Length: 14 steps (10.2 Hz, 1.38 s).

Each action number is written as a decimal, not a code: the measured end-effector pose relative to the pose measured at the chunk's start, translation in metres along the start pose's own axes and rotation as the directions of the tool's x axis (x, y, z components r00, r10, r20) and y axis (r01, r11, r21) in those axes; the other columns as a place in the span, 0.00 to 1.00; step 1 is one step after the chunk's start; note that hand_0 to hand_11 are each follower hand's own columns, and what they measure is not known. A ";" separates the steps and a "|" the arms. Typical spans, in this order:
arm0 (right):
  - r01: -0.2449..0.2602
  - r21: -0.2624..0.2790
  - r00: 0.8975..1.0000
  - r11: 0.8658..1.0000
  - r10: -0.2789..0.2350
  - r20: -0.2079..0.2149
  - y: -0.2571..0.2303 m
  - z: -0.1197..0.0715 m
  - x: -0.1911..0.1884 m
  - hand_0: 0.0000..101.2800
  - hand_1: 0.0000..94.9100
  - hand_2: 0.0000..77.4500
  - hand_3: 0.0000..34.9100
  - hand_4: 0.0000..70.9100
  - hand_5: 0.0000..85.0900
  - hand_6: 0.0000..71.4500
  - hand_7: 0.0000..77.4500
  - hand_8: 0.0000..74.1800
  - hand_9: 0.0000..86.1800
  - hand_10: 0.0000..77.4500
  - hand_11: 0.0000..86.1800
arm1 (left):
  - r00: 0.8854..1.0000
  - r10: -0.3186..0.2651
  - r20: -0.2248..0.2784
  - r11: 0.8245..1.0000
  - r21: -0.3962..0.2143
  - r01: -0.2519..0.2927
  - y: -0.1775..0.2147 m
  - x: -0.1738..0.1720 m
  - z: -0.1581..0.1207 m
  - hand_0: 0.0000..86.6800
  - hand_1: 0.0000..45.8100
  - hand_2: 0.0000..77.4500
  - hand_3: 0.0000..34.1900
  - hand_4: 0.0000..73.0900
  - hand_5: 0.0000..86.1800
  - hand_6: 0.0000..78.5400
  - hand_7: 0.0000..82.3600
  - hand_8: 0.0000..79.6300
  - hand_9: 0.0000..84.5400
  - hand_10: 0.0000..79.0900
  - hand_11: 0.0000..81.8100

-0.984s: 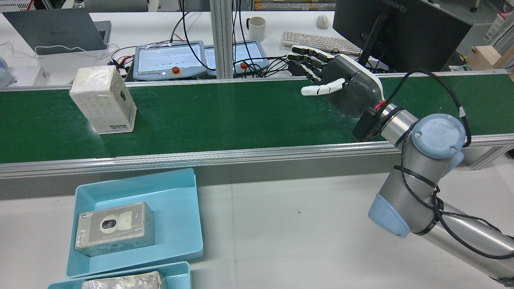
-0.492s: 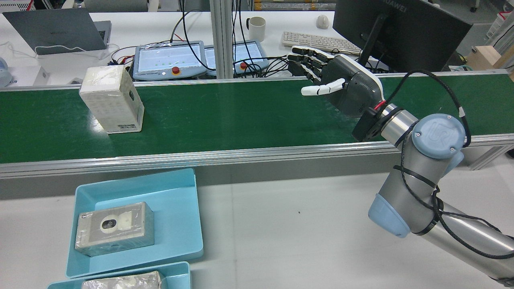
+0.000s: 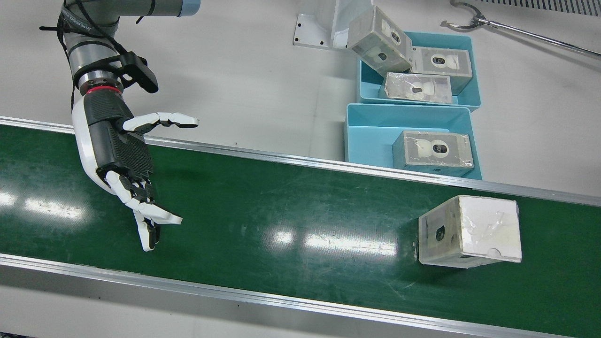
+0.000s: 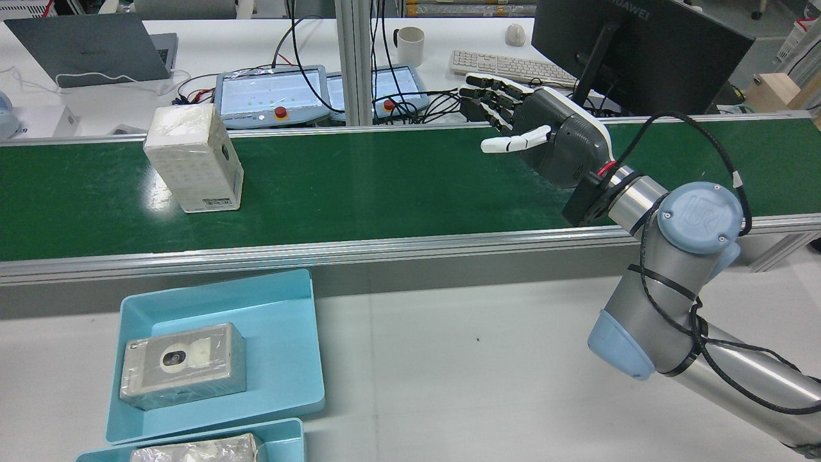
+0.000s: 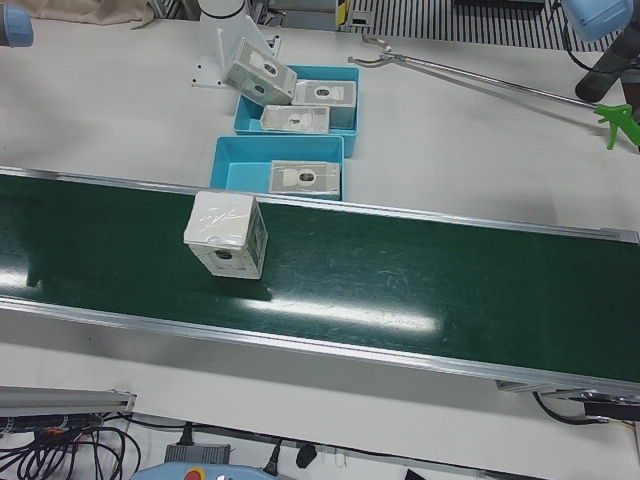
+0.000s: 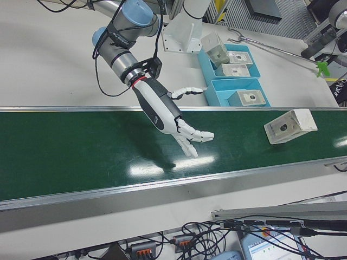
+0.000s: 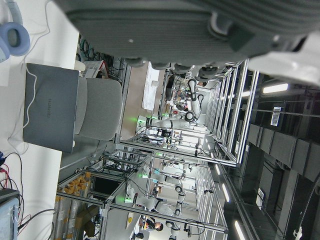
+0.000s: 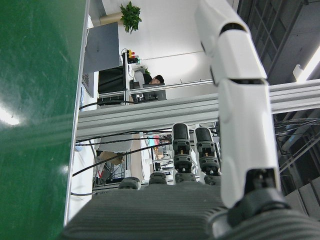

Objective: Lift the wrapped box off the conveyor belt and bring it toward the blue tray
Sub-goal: 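Hold the right hand still on the belt as the white box approaches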

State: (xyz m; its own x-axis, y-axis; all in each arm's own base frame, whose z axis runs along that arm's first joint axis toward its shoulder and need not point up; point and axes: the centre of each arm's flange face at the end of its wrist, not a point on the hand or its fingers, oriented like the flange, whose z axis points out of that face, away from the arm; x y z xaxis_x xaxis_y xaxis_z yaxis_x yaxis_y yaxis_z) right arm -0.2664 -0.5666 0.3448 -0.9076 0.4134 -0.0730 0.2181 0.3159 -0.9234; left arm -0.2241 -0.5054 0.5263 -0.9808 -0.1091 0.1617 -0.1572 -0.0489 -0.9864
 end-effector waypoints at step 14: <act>-0.001 0.021 1.000 1.000 0.002 -0.021 0.002 0.061 0.045 0.51 0.20 0.20 0.17 0.26 0.26 0.12 0.34 0.01 0.08 0.00 0.02 | 1.000 0.000 0.000 1.000 0.000 0.000 0.000 0.000 0.000 0.00 0.00 0.01 0.00 0.00 0.01 0.00 0.01 0.01 0.00 0.01 0.00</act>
State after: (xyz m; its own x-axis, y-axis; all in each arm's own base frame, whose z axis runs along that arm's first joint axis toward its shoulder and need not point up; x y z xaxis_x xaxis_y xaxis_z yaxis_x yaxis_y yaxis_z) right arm -0.3288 -0.5993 0.3166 -0.8997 0.4314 -0.0668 0.2118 0.2973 -0.9310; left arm -0.2241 -0.5054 0.5263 -0.9808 -0.1091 0.1618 -0.1572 -0.0489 -0.9864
